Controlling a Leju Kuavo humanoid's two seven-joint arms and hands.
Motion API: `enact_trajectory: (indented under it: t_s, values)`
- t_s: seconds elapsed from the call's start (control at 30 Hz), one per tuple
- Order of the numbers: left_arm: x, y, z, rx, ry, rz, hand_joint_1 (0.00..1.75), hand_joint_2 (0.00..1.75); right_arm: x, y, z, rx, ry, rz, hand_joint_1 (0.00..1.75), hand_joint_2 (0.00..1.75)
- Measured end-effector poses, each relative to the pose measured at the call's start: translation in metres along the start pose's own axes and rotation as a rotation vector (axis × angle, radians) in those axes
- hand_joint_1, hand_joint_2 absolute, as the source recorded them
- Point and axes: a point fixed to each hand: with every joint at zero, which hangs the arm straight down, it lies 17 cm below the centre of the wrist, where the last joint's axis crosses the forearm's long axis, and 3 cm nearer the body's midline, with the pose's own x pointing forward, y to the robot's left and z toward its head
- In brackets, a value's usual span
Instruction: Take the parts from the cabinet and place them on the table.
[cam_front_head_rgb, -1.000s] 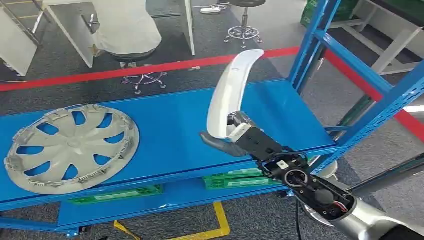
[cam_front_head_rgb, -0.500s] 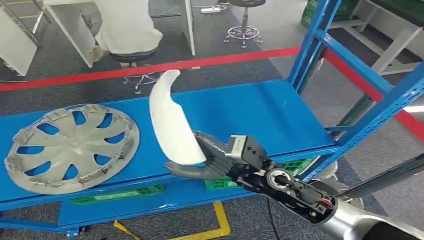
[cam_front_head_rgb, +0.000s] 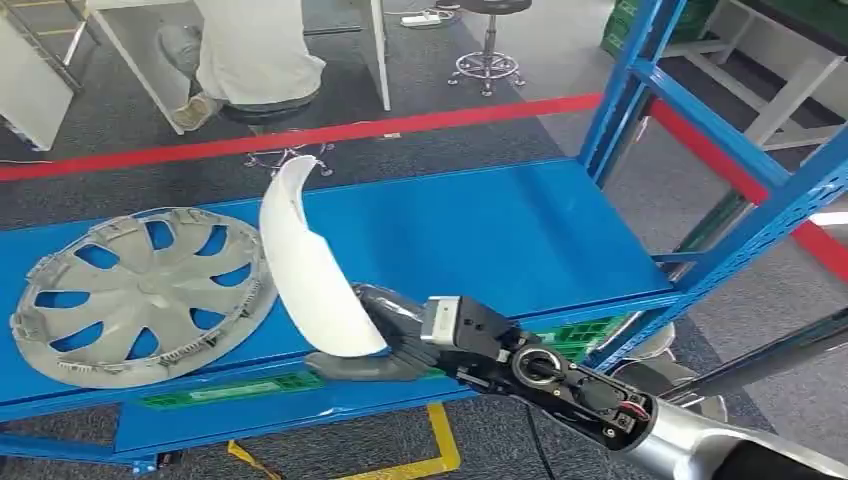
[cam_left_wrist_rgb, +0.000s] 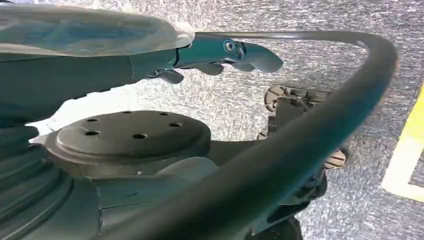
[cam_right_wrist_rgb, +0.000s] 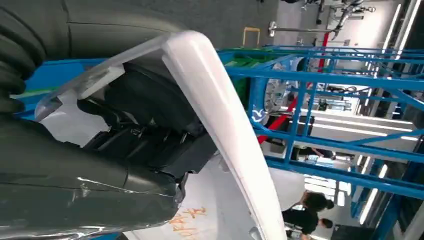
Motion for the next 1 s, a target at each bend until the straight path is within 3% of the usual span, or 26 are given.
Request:
enact_trajectory:
  t_s: [1.0]
  values:
    - [-0.01, 0.016, -0.002, 0.031, 0.011, 0.033, 0.0, 1.75, -0.013, 0.01, -0.001, 0.026, 0.016, -0.041, 1.71, 1.75]
